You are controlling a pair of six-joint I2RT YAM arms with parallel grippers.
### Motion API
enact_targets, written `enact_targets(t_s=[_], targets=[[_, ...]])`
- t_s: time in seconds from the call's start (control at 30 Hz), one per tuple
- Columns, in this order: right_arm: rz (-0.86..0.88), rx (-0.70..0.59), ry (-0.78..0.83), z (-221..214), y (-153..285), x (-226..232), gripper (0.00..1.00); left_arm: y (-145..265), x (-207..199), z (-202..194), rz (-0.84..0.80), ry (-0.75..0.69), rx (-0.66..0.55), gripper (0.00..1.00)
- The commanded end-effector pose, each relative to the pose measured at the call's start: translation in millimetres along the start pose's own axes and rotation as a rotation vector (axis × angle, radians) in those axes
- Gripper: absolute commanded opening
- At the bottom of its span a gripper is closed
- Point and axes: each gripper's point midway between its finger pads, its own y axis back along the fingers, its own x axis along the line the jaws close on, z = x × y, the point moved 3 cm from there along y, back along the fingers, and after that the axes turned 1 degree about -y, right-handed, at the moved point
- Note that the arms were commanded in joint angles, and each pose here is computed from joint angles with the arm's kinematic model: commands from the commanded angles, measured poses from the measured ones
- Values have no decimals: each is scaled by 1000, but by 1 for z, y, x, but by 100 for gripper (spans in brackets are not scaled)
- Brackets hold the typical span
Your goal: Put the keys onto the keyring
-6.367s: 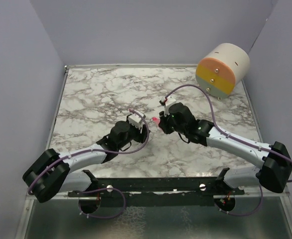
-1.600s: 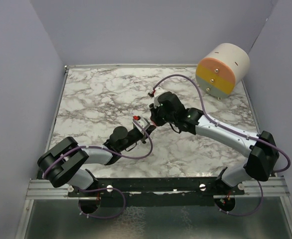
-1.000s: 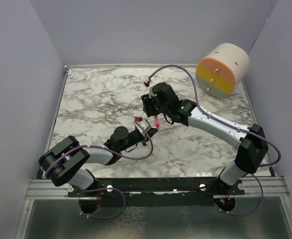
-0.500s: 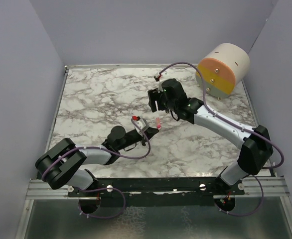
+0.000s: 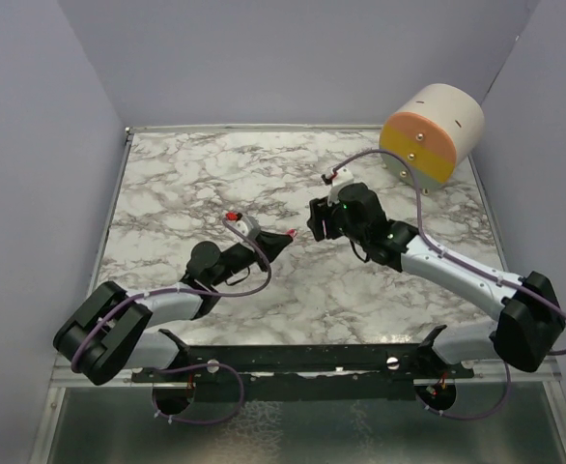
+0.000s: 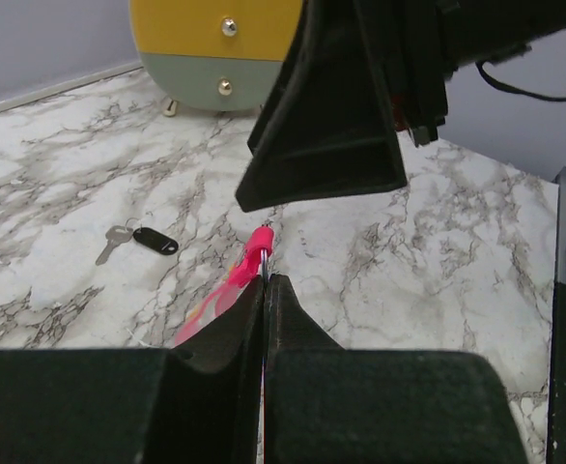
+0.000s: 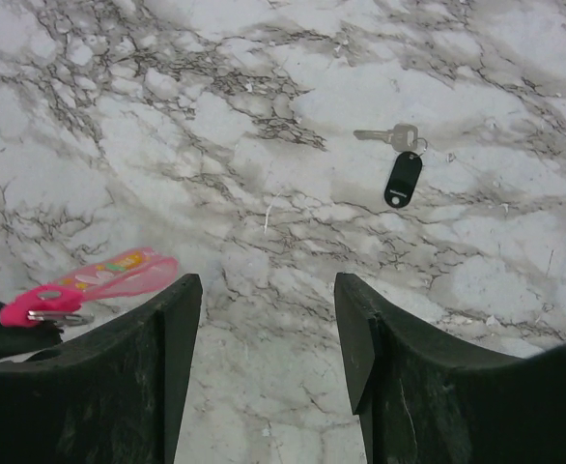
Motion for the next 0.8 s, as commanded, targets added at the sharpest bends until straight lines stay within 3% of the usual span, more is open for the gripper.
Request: enact_targets(t_s=[0.0,0.4,0.77], targets=[[54,-139,-27,16,14,4,56,6,-8,20,-71,49,-81,0],[128,-194,-30,15,28,10,43,6,-6,29,-167,212,-139,0],[311,-192,-1,10,33,35,36,-6,10,18,-82,323,-32,0]])
